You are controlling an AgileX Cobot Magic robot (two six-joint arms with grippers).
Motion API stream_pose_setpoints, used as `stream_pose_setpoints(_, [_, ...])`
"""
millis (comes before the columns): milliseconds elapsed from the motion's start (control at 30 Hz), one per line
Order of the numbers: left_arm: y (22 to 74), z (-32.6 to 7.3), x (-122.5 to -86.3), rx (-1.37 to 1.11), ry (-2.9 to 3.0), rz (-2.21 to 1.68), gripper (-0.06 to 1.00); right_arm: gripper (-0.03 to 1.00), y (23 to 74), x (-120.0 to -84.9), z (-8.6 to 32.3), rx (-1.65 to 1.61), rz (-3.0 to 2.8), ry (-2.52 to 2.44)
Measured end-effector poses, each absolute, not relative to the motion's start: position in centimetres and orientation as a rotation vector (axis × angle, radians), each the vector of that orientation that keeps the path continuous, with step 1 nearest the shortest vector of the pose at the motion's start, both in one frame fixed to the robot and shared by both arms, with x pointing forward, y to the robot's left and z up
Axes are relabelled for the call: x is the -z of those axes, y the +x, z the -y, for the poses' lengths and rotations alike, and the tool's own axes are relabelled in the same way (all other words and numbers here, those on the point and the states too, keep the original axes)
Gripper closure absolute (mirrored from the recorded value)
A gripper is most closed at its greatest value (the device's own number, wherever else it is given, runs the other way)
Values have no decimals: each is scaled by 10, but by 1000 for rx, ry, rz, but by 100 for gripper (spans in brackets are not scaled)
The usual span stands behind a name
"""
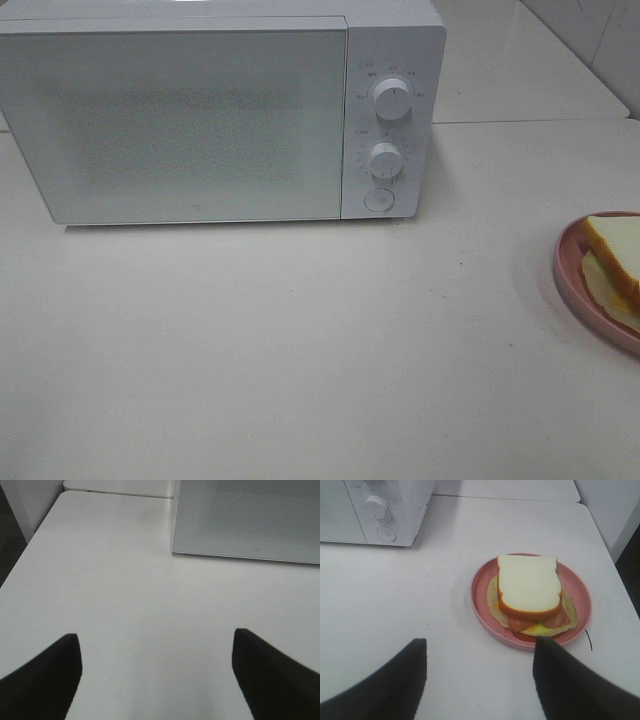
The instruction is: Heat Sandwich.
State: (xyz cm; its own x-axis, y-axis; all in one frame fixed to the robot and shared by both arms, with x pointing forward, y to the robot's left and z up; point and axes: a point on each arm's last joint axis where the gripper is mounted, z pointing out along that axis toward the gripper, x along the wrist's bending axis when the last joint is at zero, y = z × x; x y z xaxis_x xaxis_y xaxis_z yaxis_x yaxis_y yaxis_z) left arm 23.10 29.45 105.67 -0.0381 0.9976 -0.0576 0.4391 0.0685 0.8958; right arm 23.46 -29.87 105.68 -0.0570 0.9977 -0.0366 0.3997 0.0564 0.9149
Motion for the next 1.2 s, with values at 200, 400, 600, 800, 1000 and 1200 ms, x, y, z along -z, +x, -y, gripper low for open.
stream_pose_setpoints(200, [231, -295, -1057, -927, 1472, -1585, 18, 36, 235, -1057, 299, -985, -1567, 1445])
stream_pose_setpoints(400, [231, -295, -1057, -927, 1472, -1585, 18, 36, 235, -1057, 299, -985, -1567, 1445])
stream_pose_setpoints(600, [231, -295, -1057, -927, 1472, -1585, 18, 36, 235, -1057, 299, -985, -1567, 1445])
stream_pose_setpoints(800, [231, -295, -1057, -927, 1472, -1585, 18, 36, 235, -1057, 299, -985, -1567, 1445])
stream_pose_setpoints(1000, [231, -295, -1057, -927, 1472, -1585, 18, 36, 235, -1057, 299, -985, -1567, 1445])
stream_pose_setpoints(1200, [231, -295, -1057, -927, 1472, -1585, 18, 36, 235, -1057, 299, -985, -1567, 1445])
